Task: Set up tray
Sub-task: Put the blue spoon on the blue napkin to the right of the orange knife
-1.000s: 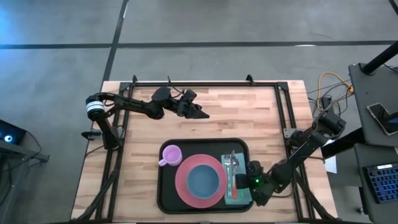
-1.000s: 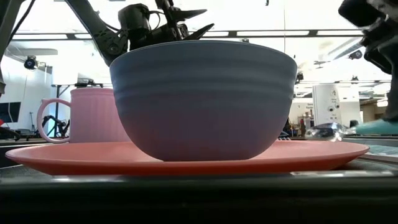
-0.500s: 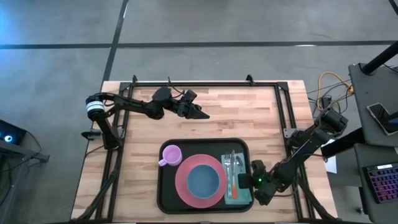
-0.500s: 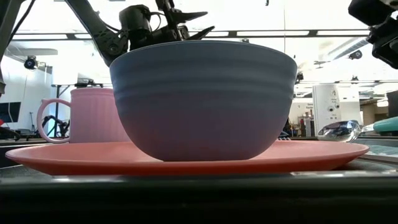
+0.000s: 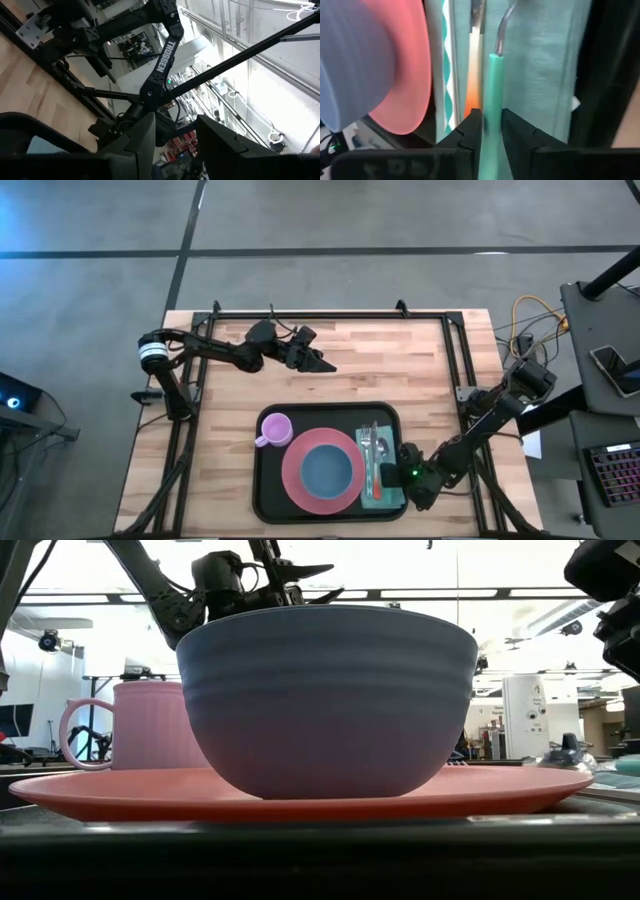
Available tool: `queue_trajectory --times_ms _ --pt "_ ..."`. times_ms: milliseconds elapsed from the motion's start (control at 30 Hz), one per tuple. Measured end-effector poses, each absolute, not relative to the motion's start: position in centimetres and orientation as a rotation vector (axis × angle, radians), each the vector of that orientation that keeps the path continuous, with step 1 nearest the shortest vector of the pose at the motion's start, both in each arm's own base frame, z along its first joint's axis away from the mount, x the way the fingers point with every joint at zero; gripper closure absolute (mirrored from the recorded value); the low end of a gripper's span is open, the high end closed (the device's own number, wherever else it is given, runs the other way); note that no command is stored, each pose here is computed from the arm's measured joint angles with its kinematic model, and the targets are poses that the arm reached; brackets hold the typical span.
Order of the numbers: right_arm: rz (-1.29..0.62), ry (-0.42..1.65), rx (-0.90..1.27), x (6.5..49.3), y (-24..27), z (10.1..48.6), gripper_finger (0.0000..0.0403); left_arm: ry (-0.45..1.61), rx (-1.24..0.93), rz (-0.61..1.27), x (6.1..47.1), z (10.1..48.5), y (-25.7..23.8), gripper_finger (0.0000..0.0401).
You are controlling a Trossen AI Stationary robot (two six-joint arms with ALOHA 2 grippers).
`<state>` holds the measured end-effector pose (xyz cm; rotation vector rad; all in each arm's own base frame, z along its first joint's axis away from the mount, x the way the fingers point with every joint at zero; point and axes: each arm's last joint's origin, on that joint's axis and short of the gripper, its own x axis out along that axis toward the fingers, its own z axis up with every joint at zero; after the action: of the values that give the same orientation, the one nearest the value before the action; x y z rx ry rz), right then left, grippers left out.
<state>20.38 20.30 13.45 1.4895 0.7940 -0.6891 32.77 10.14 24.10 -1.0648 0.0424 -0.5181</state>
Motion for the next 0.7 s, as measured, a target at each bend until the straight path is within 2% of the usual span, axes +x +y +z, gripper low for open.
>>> queue_trajectory --times_ms 233,700 --pt "-0.751 0.850 1.430 19.9 19.8 13.0 0.0303 0.047 -1.069 -0.515 32.7 23.9 10.1 0.0278" --pt "-0.751 0.794 1.363 19.8 19.1 13.7 0.0329 0.050 -1.071 -0.514 32.7 23.8 10.1 0.0278"
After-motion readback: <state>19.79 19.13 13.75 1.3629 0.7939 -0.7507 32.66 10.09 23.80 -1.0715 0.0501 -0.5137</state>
